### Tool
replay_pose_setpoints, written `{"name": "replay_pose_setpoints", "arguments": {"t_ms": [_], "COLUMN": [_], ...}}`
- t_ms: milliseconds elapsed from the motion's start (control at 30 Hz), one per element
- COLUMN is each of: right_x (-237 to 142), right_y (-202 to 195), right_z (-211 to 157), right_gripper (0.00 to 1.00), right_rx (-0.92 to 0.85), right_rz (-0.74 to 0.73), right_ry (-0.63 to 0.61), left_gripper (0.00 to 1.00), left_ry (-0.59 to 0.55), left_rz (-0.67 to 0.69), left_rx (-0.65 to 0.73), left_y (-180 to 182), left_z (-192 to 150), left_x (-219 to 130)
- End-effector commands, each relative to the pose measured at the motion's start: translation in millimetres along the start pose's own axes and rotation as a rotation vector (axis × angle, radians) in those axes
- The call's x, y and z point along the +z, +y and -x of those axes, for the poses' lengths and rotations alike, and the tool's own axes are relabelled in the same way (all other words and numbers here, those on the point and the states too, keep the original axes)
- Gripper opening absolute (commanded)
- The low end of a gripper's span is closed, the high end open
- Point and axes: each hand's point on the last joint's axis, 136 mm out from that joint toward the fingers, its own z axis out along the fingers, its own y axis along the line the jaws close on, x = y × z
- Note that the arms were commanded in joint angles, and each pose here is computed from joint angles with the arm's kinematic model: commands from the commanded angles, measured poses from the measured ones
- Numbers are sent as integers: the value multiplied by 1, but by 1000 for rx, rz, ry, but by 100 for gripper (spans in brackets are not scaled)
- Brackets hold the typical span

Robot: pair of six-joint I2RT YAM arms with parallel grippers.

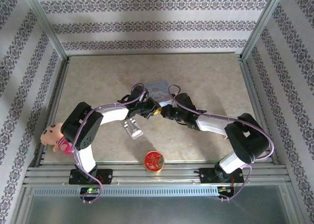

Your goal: Unlock the padlock with the key

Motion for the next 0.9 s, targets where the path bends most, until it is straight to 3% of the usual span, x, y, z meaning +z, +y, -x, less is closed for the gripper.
{"name": "replay_pose_setpoints", "arguments": {"t_ms": [0,100,333,500,700,767,867], "right_x": [0,2,5,7,9,9,6], "right_y": [-33,-31,-34,-32,-34,-34,-37], "right_z": [7,6,8,12,11,11,11], "right_gripper": [0,0,0,0,0,8,13], "right_rx": [134,163,228,244,221,213,189], "right_rz": [-50,-17,38,79,69,62,38], "right_ry": [-46,-41,-55,-59,-52,-52,-56], "left_gripper": [17,23,26,48,62,66,77], "left_ry": [128,137,145,131,134,133,111], "left_rz": [76,70,72,71,25,12,17], "left_rx": [-109,-111,-112,-110,-89,-81,-44], "left_y": [32,31,34,36,27,24,19], "left_z": [-28,-29,-31,-30,-29,-29,-27], "left_x": [7,10,13,12,13,12,5]}}
